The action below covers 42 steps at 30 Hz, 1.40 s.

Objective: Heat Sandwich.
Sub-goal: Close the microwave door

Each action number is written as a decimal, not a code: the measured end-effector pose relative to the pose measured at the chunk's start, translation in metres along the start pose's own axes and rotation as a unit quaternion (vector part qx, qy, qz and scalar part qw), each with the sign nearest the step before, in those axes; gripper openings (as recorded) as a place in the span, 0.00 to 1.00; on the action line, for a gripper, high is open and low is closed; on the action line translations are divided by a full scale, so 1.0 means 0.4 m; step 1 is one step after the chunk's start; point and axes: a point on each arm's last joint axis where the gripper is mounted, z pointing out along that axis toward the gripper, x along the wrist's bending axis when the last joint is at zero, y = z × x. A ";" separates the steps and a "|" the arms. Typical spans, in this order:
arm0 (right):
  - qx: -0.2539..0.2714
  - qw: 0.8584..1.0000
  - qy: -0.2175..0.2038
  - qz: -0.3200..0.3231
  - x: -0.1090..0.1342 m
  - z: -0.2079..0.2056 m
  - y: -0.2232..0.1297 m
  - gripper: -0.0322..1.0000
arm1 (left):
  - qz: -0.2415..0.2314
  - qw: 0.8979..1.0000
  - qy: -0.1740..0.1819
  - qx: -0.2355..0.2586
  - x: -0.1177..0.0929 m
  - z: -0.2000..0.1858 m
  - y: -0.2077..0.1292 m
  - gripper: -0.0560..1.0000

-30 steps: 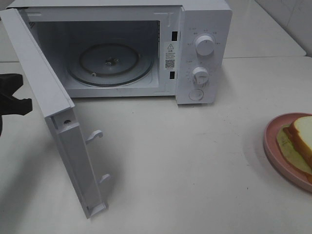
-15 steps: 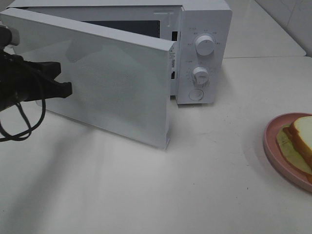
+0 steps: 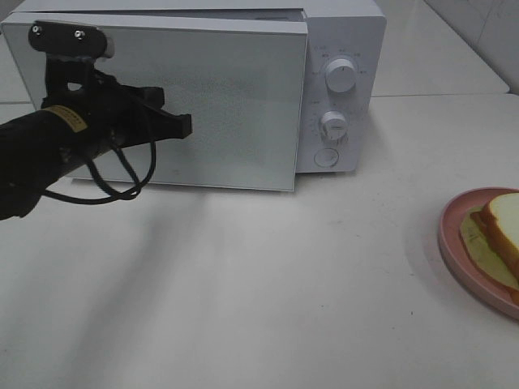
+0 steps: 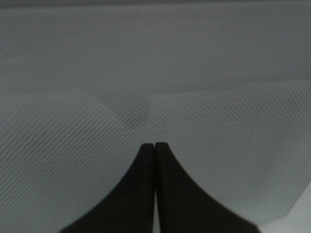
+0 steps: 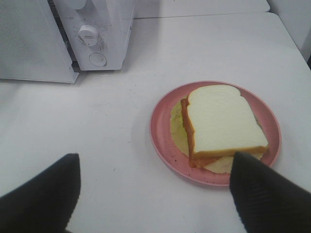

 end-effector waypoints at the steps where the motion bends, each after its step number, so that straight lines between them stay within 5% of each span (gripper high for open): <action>1: 0.000 1.000 0.000 0.000 0.000 0.000 0.000 0.77 | 0.005 1.000 0.000 0.000 -0.017 0.017 0.004 0.05; 25: 0.000 1.000 0.000 0.000 0.000 0.000 0.000 0.77 | 0.023 0.999 -0.015 0.037 -0.117 0.173 0.023 0.05; 42: 0.000 1.000 0.000 0.000 0.000 0.000 0.000 0.77 | 0.016 0.998 -0.024 0.060 -0.163 0.186 0.014 0.05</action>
